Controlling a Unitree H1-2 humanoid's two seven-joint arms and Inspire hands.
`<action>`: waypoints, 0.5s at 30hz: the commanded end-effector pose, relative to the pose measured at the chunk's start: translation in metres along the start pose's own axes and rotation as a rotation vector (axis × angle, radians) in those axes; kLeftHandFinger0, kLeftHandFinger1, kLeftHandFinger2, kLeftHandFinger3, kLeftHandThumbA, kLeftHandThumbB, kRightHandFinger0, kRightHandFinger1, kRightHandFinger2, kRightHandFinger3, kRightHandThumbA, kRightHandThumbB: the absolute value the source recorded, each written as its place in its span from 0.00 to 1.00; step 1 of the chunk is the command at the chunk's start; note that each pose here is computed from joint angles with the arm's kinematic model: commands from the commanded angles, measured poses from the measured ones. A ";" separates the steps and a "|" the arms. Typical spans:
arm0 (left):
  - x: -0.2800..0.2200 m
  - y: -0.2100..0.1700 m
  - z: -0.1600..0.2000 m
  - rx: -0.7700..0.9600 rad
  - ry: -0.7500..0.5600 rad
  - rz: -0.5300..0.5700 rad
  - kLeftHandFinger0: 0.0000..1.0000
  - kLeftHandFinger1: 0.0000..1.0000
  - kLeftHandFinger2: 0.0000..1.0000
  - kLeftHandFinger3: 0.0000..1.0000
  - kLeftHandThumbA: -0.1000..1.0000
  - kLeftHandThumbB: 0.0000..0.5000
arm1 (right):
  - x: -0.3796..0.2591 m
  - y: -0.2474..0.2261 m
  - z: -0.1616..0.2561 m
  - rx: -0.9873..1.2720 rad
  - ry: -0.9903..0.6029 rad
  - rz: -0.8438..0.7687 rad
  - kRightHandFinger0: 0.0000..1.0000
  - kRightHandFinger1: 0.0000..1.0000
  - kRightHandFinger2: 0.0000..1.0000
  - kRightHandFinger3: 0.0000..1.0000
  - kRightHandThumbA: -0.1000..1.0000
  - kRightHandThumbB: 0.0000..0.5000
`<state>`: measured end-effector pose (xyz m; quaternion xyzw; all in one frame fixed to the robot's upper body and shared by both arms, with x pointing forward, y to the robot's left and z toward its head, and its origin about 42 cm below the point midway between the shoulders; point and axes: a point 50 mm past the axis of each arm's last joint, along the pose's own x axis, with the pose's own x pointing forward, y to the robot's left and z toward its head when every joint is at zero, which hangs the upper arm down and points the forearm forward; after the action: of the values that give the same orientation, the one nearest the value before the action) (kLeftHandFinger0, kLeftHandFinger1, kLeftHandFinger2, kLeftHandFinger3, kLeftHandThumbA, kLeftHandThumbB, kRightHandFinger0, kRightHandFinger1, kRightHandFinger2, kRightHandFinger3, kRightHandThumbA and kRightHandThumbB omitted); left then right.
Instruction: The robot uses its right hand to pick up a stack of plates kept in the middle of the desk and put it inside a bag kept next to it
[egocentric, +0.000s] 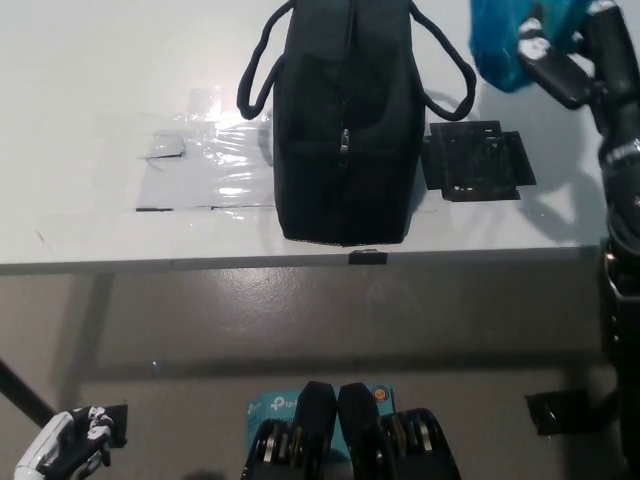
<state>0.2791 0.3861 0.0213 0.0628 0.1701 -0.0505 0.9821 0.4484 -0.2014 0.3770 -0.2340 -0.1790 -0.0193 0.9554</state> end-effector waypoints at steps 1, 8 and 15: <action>0.002 0.007 0.010 0.029 -0.045 -0.004 0.00 0.20 0.35 0.34 0.44 1.00 | 0.028 -0.022 0.073 -0.071 -0.219 -0.094 0.00 0.00 0.13 0.01 0.00 0.60; 0.001 0.007 0.012 0.029 -0.041 -0.007 0.01 0.22 0.37 0.35 0.43 1.00 | 0.038 -0.006 0.102 -0.064 -0.242 -0.074 0.00 0.00 0.11 0.02 0.00 0.64; 0.001 0.001 0.009 0.028 -0.036 -0.014 0.01 0.21 0.35 0.33 0.43 1.00 | 0.044 0.015 0.114 -0.084 -0.269 -0.027 0.00 0.00 0.17 0.01 0.00 0.59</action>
<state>0.2796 0.3853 0.0217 0.0635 0.1685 -0.0520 0.9823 0.4593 -0.1499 0.4373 -0.2658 -0.2440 0.0122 0.9326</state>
